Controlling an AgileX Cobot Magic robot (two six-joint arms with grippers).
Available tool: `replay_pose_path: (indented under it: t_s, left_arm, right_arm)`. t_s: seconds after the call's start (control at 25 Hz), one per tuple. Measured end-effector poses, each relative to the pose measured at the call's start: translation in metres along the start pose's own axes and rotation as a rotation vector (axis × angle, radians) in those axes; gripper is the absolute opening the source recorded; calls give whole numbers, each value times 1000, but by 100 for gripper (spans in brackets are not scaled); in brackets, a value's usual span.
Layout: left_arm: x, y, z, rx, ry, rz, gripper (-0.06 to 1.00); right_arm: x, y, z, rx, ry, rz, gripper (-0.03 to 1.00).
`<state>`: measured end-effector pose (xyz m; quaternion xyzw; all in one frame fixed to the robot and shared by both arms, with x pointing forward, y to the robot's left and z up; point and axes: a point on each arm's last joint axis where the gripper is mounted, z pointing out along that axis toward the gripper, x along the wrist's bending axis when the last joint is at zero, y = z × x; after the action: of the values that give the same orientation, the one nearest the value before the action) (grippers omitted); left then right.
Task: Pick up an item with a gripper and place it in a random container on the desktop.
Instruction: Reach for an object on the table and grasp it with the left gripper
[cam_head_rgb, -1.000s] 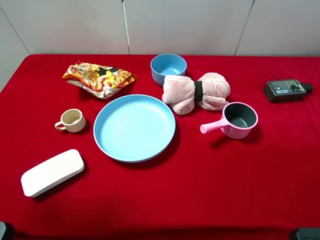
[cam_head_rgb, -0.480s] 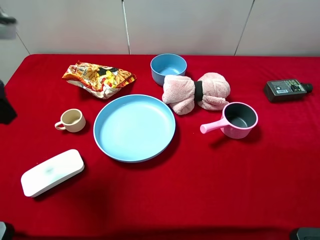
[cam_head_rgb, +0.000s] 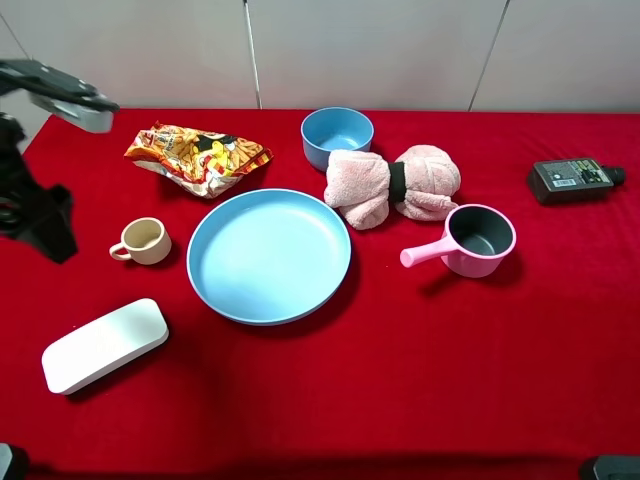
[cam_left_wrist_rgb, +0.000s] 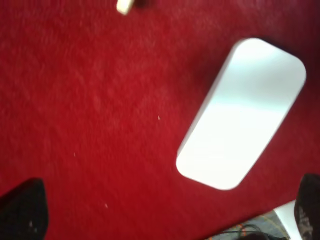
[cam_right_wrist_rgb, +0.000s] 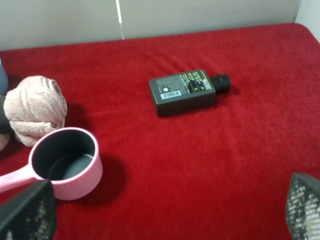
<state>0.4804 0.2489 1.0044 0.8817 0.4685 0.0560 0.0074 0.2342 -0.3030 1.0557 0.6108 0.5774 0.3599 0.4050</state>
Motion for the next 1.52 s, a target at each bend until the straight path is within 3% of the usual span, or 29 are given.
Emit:
replay_pose_path:
  t_s: [0.64,1.08,1.52]
  left_arm:
    - [17,59,67,28,-22,214,98]
    - [-7,80,96,27,26,403,98]
    - [-11,81,120,82,10,439,96]
  right_arm:
    - [0,0,0,0,0,0,69]
    - [0,0,0,0,0,0,69]
    - [0,0,0,0,0,0,69]
